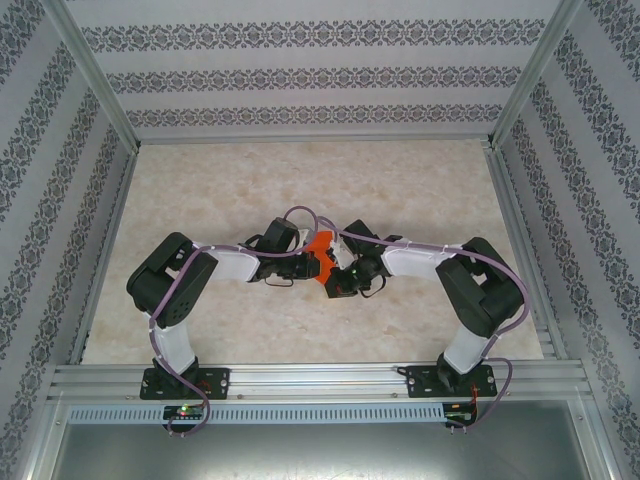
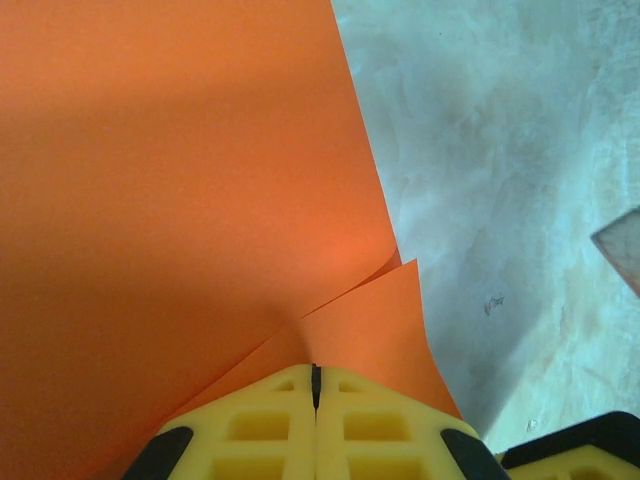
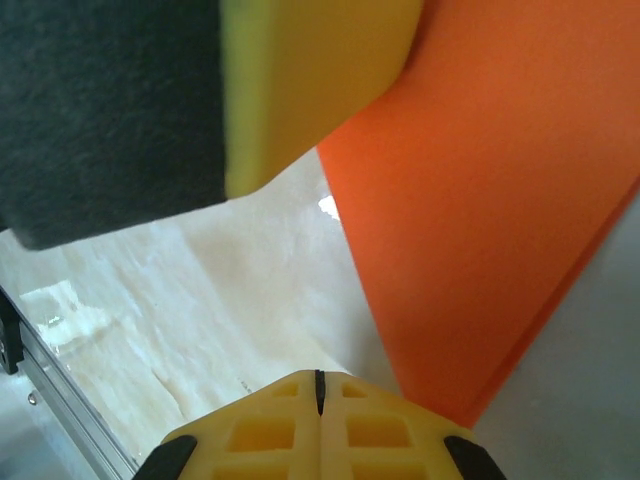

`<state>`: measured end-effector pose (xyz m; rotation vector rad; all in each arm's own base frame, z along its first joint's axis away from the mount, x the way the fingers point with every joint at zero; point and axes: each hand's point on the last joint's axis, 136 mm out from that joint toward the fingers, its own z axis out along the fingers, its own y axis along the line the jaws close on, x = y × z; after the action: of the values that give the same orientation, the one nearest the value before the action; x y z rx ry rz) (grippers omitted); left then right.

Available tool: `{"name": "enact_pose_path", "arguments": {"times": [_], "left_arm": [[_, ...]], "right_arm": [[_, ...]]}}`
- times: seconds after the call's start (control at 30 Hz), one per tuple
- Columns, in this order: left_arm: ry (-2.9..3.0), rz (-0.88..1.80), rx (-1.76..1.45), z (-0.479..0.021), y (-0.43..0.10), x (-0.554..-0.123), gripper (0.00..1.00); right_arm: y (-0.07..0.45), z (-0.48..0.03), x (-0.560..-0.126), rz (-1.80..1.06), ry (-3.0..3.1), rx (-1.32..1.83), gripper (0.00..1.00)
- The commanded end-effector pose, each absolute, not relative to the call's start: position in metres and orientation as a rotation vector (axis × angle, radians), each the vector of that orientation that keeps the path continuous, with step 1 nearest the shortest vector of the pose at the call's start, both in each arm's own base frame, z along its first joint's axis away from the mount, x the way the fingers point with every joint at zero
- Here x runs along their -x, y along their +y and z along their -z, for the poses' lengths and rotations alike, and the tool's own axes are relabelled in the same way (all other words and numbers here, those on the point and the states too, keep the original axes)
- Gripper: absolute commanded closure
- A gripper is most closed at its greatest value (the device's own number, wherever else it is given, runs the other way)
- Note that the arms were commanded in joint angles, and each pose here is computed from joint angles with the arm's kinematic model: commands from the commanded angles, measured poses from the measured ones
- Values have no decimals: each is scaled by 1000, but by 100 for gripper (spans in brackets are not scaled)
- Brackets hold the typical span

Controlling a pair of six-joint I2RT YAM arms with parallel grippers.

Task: Fold a paper plane with a square sheet of paper (fold left side to right side)
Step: Third fold the triangle at the center of the table.

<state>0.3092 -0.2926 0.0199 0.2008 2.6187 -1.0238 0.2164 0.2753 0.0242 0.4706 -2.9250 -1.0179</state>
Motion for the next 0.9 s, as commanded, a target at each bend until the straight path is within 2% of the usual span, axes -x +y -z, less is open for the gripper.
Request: {"name": "enact_pose_path", "arguments": {"times": [0.0, 0.87], "left_arm": [[2727, 885, -193, 13, -275, -298, 93], [2734, 827, -208, 15, -269, -298, 94]], "right_arm": [[279, -26, -222, 1039, -2928, -450, 100], [251, 3, -212, 985, -2869, -233, 100]]}}
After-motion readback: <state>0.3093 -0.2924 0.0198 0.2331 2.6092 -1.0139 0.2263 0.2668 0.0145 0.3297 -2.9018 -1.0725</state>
